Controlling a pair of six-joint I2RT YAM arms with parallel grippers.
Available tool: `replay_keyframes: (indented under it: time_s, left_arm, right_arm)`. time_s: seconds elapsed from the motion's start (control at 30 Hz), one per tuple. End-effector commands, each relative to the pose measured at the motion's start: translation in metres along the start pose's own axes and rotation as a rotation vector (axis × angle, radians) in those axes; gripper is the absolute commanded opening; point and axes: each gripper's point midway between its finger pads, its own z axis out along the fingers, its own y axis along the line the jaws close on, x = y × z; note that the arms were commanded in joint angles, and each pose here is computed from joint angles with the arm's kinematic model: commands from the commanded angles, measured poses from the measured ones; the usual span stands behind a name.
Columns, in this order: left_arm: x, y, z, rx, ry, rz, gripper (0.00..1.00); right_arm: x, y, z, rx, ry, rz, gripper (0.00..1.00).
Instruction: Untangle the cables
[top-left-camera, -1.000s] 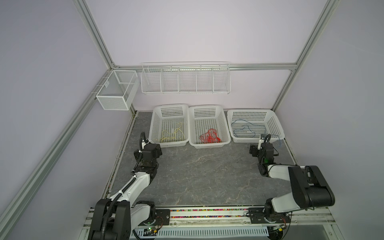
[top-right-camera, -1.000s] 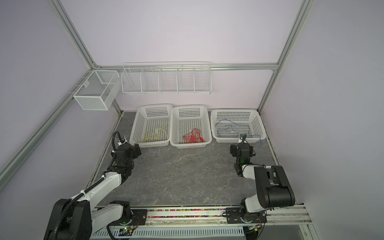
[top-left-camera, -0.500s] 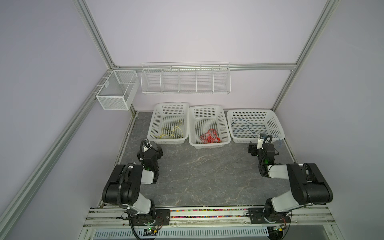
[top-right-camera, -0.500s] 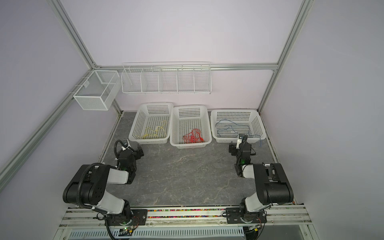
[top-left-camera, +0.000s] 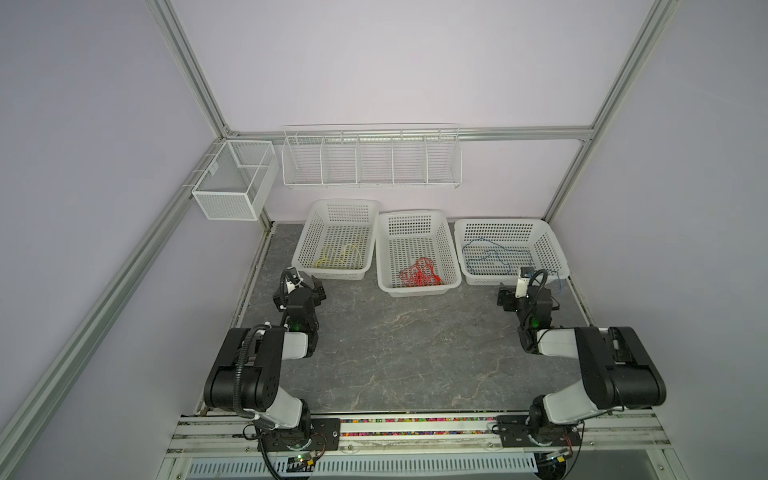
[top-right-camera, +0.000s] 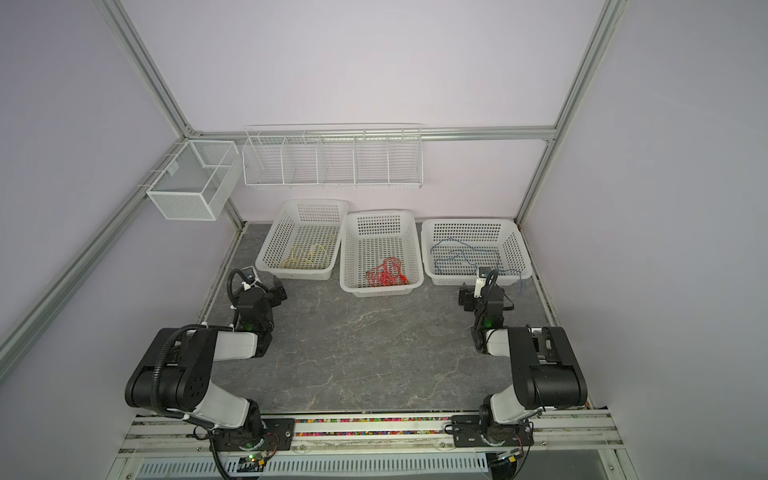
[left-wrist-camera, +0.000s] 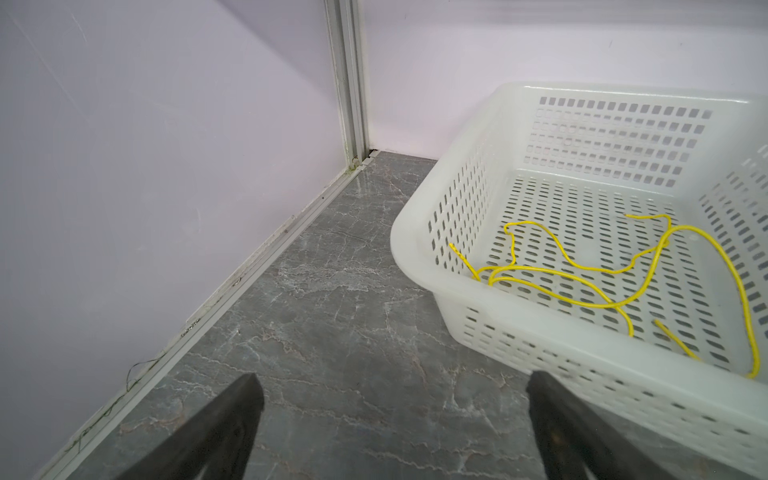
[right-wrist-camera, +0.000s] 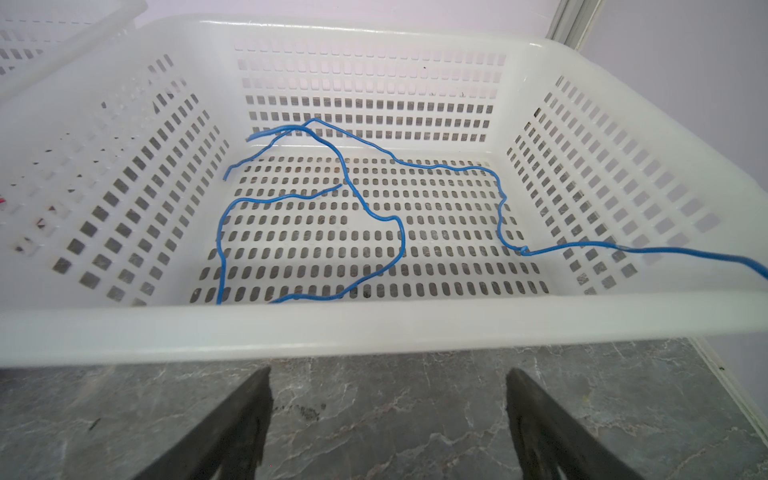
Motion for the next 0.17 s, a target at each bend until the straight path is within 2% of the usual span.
replay_keyframes:
  time_s: [0.0,0.13]
  left_arm:
    - [-0.0026,0.0008,0.0012,-0.009,-0.020,0.003,0.99]
    - [-0.0018,0.0010,0.0010,-0.010,-0.016,0.004,0.99]
  right_arm:
    - [-0.0052,0.0005,0.0008,-0.006,-0.019,-0.008,0.89]
    - [-0.0048,0.0007,0.0005,-0.007,-0.019,-0.008,0.89]
